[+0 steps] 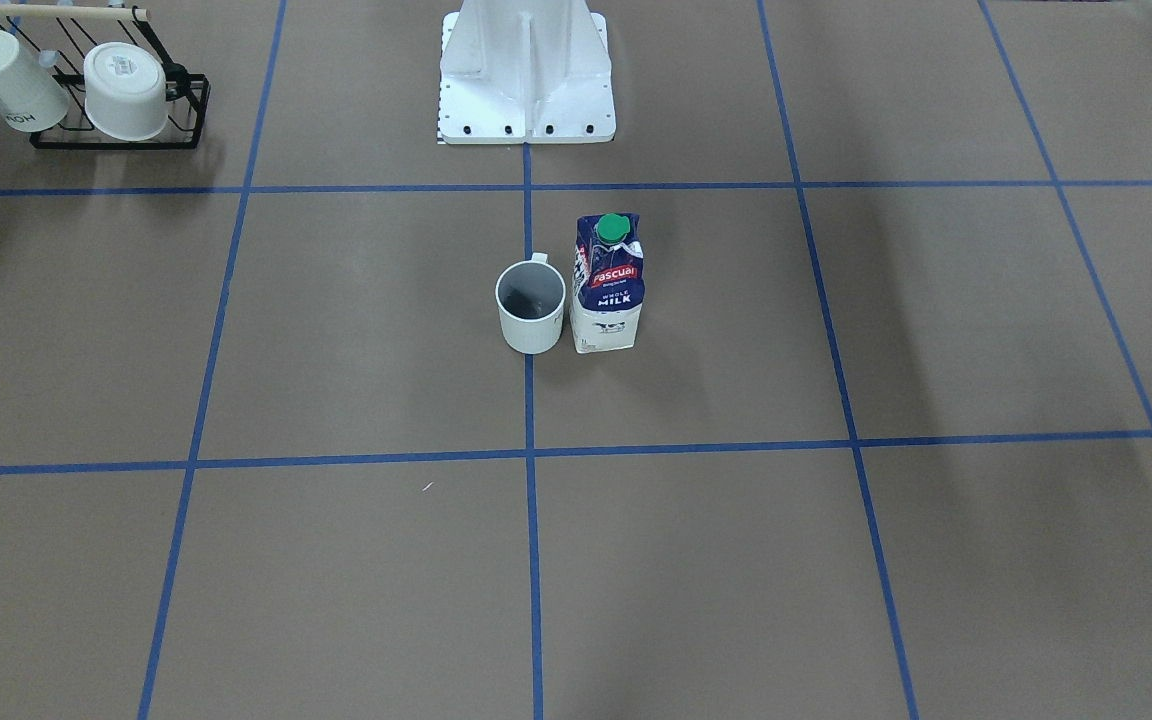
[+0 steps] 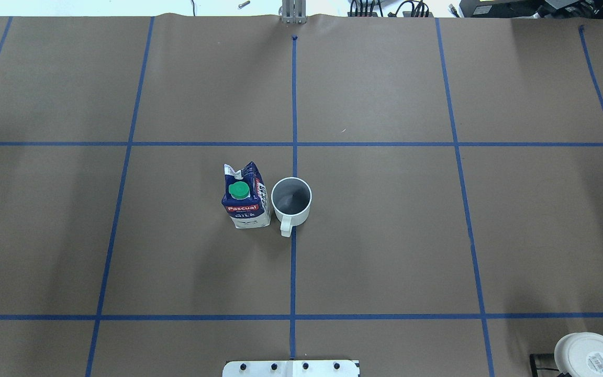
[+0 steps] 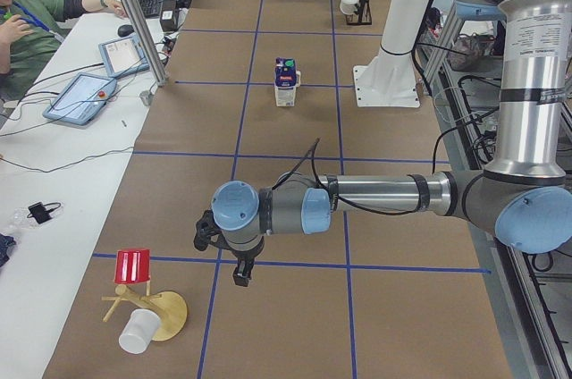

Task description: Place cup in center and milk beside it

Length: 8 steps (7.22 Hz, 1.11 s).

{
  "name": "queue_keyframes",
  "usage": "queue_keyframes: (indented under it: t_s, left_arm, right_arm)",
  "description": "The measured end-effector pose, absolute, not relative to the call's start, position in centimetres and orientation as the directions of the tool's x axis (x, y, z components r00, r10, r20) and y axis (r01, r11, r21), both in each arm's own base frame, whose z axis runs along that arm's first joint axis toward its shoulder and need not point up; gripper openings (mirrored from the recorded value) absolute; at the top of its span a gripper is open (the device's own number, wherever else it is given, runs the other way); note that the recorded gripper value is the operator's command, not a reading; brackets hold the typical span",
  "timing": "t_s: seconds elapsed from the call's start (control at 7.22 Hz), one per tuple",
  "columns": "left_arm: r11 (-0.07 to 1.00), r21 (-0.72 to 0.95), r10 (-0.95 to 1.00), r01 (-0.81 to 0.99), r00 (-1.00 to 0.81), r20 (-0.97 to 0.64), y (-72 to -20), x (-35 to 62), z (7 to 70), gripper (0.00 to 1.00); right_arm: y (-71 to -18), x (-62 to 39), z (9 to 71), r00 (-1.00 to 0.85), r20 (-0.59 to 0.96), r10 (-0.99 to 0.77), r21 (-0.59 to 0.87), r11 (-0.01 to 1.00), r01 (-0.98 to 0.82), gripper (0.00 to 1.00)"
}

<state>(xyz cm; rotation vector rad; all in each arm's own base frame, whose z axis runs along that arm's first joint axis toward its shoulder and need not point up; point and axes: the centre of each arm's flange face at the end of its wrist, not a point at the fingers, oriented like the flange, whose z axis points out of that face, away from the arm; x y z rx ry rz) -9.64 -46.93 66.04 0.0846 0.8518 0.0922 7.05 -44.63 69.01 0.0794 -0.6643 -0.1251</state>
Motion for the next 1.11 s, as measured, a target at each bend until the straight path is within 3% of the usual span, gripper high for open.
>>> queue_keyframes:
  t_s: [1.11]
  left_arm:
    - [0.991, 0.133, 0.102, -0.003, 0.658, -0.746, -46.43, -9.65, 65.70, 0.98]
  right_arm:
    - [-44.78, 7.01, 68.84, 0.780, 0.608, -0.148, 0.125, 0.988, 0.090, 1.00]
